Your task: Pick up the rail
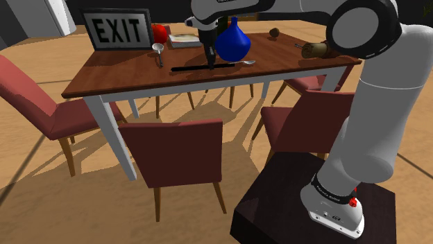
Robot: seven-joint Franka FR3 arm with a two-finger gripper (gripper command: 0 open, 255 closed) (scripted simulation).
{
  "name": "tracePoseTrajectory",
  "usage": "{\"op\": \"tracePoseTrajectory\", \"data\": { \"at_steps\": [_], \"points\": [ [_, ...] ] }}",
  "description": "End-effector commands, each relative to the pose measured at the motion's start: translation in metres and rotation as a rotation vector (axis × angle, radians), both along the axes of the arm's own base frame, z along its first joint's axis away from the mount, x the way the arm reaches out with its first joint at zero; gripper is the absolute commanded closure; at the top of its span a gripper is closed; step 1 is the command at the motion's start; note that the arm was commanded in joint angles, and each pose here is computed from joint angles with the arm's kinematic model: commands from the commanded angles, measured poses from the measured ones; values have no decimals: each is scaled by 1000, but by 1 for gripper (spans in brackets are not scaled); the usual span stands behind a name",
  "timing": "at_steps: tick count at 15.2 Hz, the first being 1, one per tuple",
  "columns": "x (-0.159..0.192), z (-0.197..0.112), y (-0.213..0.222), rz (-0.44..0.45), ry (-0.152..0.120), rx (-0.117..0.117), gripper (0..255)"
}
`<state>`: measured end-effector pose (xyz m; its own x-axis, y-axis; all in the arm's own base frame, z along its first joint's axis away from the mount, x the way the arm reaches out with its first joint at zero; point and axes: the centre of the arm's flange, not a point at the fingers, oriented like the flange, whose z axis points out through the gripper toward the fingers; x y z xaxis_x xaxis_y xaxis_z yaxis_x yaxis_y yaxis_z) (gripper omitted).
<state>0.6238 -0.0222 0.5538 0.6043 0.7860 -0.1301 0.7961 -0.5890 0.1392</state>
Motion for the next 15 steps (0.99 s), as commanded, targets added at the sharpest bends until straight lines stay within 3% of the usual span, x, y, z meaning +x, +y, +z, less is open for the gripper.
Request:
{"op": "tracePoseTrajectory", "data": {
  "at_steps": [1, 4, 15],
  "points": [
    [0, -4, -1, -2, 8, -1, 255],
    [1, -3, -2, -2, 8, -1, 255],
    [1, 55, -2, -2, 8, -1, 255]
  ]
}}
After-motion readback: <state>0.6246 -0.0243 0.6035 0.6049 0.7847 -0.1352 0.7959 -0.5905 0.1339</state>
